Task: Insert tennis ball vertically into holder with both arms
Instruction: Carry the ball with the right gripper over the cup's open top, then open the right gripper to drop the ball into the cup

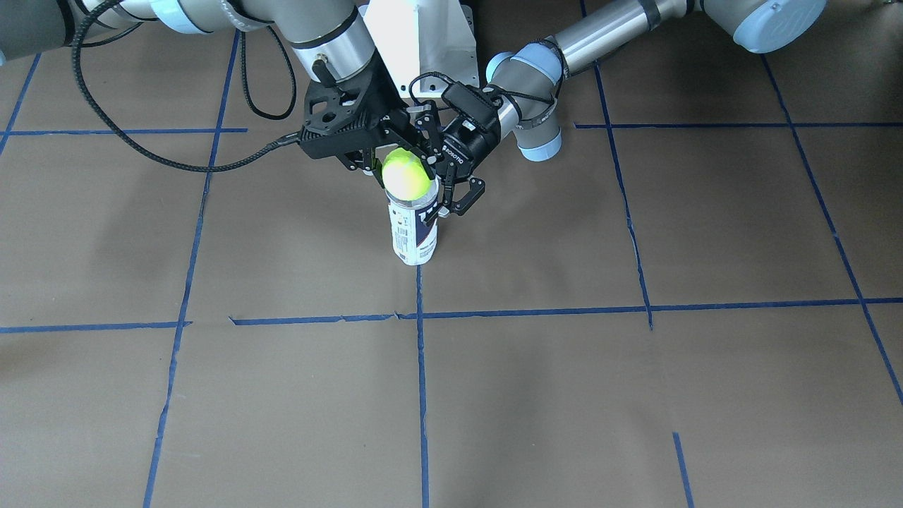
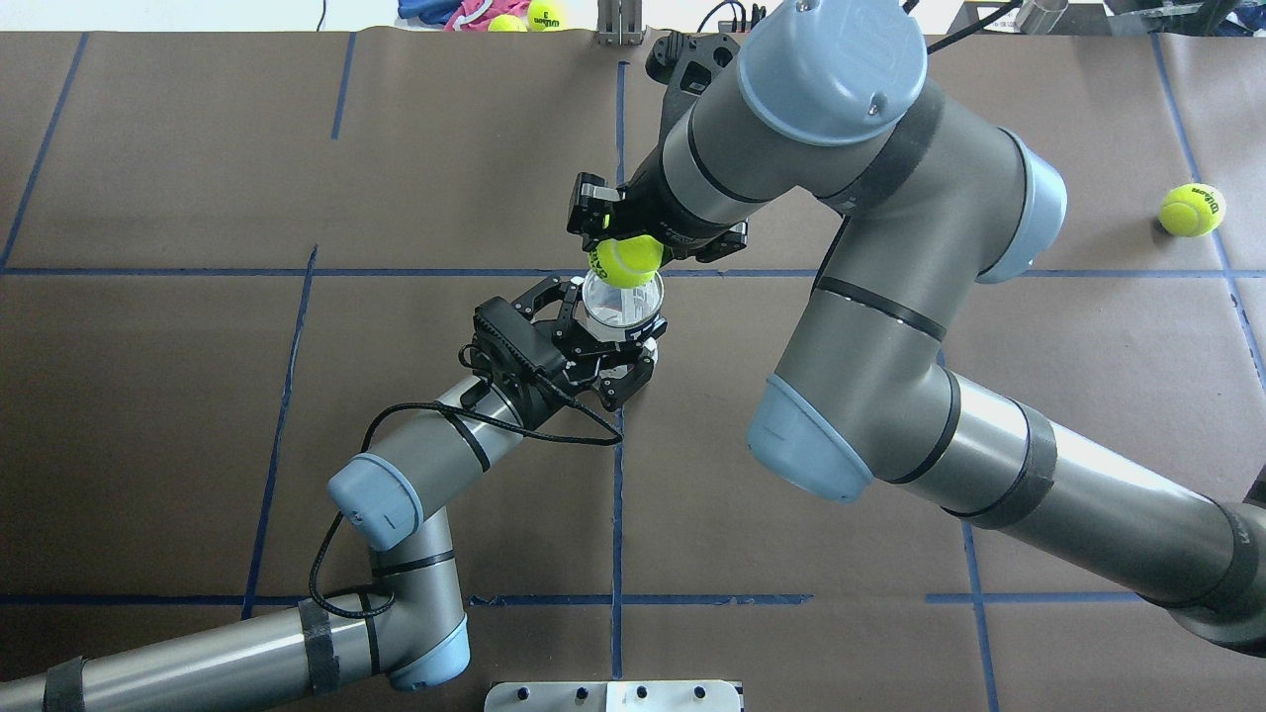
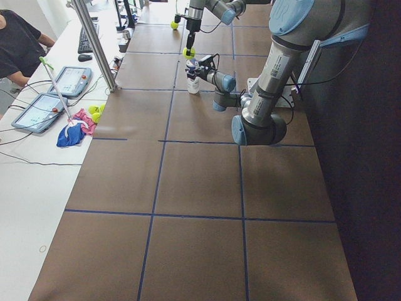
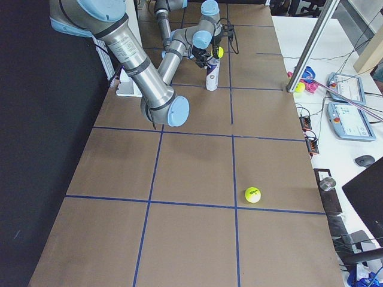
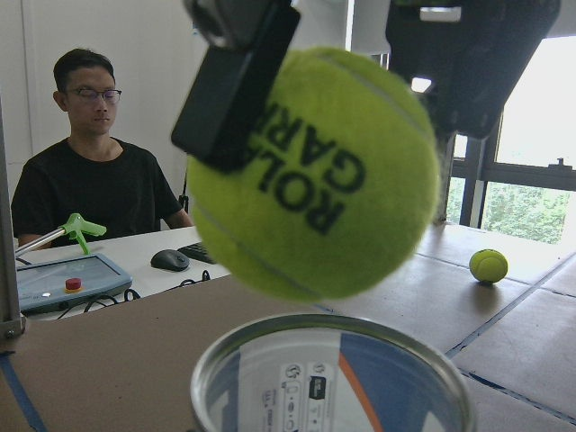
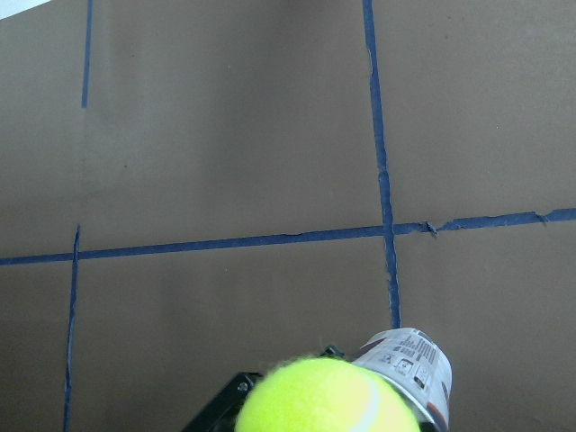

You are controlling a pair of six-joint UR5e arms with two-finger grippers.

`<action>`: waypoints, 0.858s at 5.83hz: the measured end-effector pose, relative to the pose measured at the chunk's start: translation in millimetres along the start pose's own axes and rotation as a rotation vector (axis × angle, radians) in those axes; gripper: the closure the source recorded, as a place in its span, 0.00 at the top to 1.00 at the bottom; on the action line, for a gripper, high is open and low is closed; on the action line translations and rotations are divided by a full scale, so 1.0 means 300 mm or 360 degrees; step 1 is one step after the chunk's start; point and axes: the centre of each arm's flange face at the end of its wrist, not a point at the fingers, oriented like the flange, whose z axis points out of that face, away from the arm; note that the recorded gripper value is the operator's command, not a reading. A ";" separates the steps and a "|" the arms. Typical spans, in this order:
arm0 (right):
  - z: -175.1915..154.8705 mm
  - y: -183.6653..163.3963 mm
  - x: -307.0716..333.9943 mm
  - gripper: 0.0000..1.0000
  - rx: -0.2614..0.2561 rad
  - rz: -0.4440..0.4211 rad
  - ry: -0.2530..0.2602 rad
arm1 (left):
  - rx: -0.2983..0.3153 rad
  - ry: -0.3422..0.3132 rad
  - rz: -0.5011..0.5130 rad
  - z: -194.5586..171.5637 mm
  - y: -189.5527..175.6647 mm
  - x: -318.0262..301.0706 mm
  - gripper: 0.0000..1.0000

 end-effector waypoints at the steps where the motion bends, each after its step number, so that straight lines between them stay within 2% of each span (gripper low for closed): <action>1: 0.010 0.011 -0.004 0.97 -0.0003 -0.0009 0.0002 | 0.0001 0.0000 0.0000 0.001 -0.001 0.000 0.84; 5: -0.012 0.023 -0.008 0.99 -0.0004 -0.0041 -0.0021 | 0.0004 0.0000 0.0000 0.001 -0.003 -0.001 0.84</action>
